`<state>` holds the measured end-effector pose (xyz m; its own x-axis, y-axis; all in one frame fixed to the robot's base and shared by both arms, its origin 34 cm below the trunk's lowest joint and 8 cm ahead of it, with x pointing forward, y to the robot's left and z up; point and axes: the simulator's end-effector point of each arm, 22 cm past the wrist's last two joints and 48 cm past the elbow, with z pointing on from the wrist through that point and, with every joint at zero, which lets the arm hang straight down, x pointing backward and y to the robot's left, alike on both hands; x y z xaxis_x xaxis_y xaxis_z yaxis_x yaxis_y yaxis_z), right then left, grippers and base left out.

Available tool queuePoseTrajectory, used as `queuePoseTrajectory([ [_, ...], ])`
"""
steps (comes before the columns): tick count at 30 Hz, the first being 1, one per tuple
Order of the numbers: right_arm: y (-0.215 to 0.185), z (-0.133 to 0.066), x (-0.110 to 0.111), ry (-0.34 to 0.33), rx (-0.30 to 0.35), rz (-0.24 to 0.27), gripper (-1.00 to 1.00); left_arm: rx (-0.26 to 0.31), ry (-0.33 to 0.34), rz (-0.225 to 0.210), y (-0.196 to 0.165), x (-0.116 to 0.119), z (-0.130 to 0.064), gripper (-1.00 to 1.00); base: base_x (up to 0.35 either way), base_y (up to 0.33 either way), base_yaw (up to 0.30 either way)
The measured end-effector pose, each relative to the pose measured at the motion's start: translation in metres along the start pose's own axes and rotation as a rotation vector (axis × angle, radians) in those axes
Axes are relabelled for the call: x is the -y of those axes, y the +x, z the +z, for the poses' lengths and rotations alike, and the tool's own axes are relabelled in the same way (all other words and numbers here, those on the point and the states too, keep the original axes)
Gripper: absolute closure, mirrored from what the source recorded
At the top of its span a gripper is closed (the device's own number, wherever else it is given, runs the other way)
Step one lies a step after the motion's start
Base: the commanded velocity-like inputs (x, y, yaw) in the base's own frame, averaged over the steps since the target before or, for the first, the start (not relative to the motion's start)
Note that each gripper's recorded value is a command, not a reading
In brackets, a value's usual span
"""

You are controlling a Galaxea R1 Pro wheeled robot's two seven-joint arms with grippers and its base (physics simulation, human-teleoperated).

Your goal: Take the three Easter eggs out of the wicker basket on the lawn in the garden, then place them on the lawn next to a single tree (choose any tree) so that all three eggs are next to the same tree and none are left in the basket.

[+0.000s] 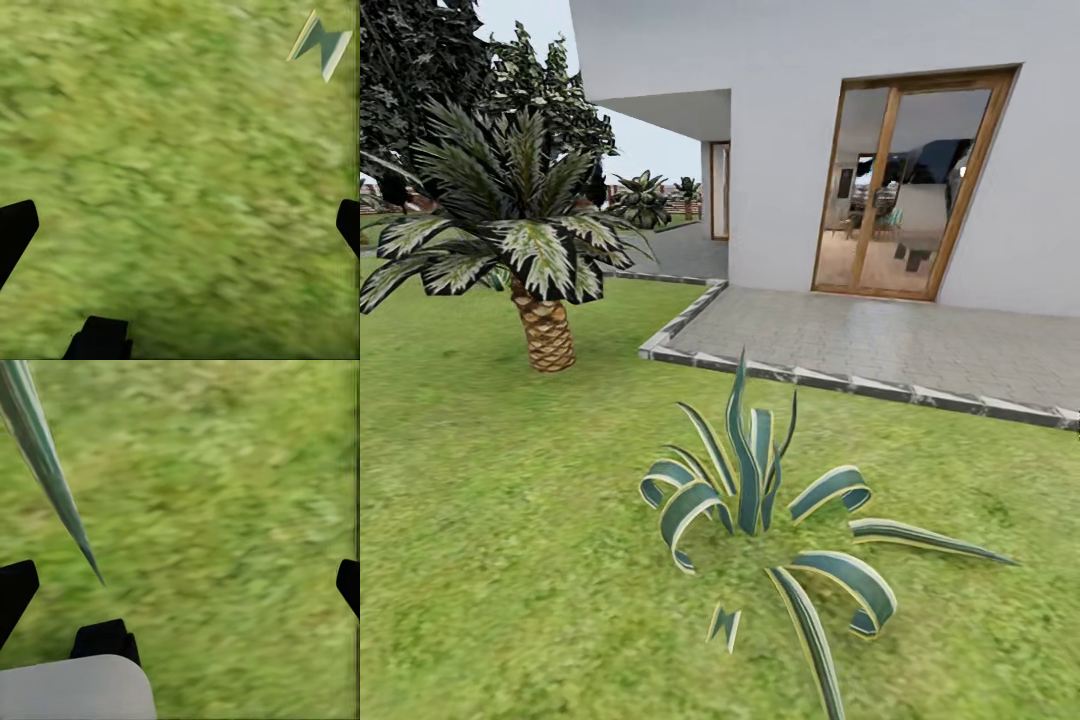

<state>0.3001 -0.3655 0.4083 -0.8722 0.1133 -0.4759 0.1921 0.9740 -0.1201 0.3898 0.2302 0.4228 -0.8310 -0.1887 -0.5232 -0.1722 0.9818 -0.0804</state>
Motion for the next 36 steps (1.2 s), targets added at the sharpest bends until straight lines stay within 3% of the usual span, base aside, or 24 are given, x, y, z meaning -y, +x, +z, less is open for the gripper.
queuePoseTrajectory([
  [19,-0.0002,0.0001,-0.0007,-0.003,0.000,0.000,-1.00,0.001,0.001,0.000,-0.0005,0.0003,0.0002,-1.00,0.072,-0.266,0.000],
  [29,-0.0001,0.0001,-0.0006,-0.002,0.000,0.000,-1.00,0.000,0.001,-0.001,-0.0002,0.0002,0.0001,-1.00,0.000,-0.005,0.000],
  [36,0.0003,0.0001,-0.0007,-0.003,-0.001,-0.001,-1.00,0.000,0.000,-0.002,-0.0003,-0.0005,0.0002,-1.00,0.000,0.234,0.000],
])
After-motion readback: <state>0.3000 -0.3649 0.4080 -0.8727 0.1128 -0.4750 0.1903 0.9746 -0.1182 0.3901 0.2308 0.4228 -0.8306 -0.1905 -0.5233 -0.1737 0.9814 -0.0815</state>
